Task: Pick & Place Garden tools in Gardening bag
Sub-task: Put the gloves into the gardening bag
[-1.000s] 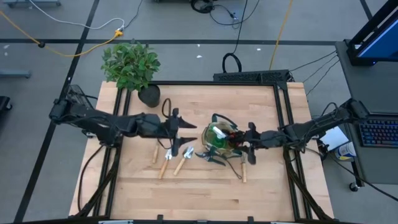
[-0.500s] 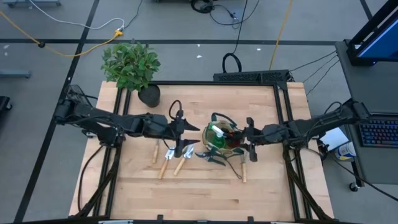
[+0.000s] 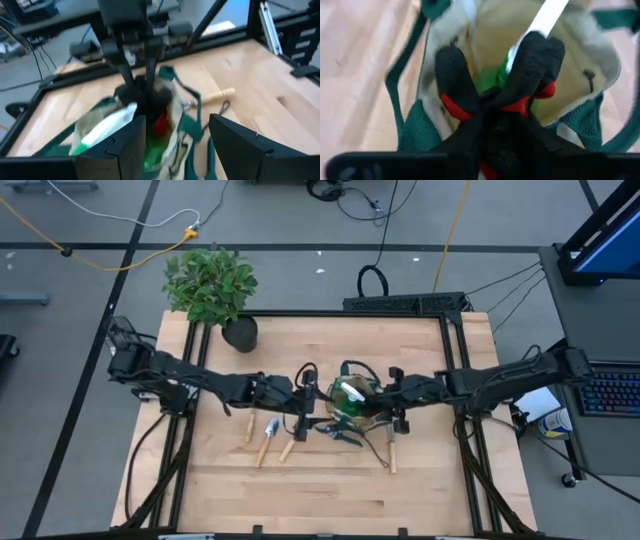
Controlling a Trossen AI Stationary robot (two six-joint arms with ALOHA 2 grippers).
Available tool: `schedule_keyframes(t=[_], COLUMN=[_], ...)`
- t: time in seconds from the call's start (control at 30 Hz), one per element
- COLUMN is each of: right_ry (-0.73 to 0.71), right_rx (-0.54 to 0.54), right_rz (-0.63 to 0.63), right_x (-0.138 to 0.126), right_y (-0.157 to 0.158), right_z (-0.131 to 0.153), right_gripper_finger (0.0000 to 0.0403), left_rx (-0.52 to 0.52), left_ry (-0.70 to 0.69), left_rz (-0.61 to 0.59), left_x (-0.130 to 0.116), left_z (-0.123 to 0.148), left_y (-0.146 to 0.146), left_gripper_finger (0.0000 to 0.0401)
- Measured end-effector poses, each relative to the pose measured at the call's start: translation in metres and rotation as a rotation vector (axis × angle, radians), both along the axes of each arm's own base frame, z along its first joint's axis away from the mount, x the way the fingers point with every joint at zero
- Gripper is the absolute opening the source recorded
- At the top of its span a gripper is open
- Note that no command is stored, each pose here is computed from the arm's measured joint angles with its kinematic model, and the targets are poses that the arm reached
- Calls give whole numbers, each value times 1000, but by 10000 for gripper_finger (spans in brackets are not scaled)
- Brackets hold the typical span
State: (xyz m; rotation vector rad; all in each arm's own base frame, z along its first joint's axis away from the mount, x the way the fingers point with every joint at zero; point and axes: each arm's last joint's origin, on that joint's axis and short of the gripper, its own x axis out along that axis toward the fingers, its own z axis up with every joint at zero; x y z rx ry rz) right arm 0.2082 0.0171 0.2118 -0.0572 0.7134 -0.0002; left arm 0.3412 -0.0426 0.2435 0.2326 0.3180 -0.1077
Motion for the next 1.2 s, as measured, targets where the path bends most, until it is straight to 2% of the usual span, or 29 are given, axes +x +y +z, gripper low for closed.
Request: schedule_keyframes(t=[0.17, 0.27, 0.33, 0.4, 0.5, 0.6, 0.73, 0.83, 0.93, 1.2], right_ry=[75, 111, 119, 103, 78, 113, 143, 118, 68, -83], right_rx=[66, 86, 86, 54, -62, -150, -140, -106, -99, -101], right_rz=[74, 105, 169, 219, 132, 28, -42, -10, 38, 19], right_x=[6, 7, 7, 7, 8, 6, 6, 7, 5, -11], right_y=[-2, -1, 1, 4, 1, -10, -22, -24, -22, -22], right_z=[-12, -17, -19, -18, -15, -17, -21, -19, -12, 16], right_gripper_finger=[16, 12, 17, 16, 9, 9, 28, 50, 73, 141], left_rx=[3, -11, -17, -18, -16, -17, -23, -31, -39, -63], left_ry=[21, 33, 38, 37, 54, 48, 50, 59, 69, 114], left_rz=[15, 25, 28, 27, 27, 27, 30, 33, 37, 46], left_x=[1, 1, 1, 1, 0, 1, 1, 0, 0, -6], left_z=[-4, -5, -6, -5, -7, -7, -7, -8, -8, -6], left_y=[5, 7, 7, 6, 7, 7, 7, 7, 7, 6], left_gripper_finger=[225, 225, 225, 225, 225, 225, 225, 225, 225, 225])
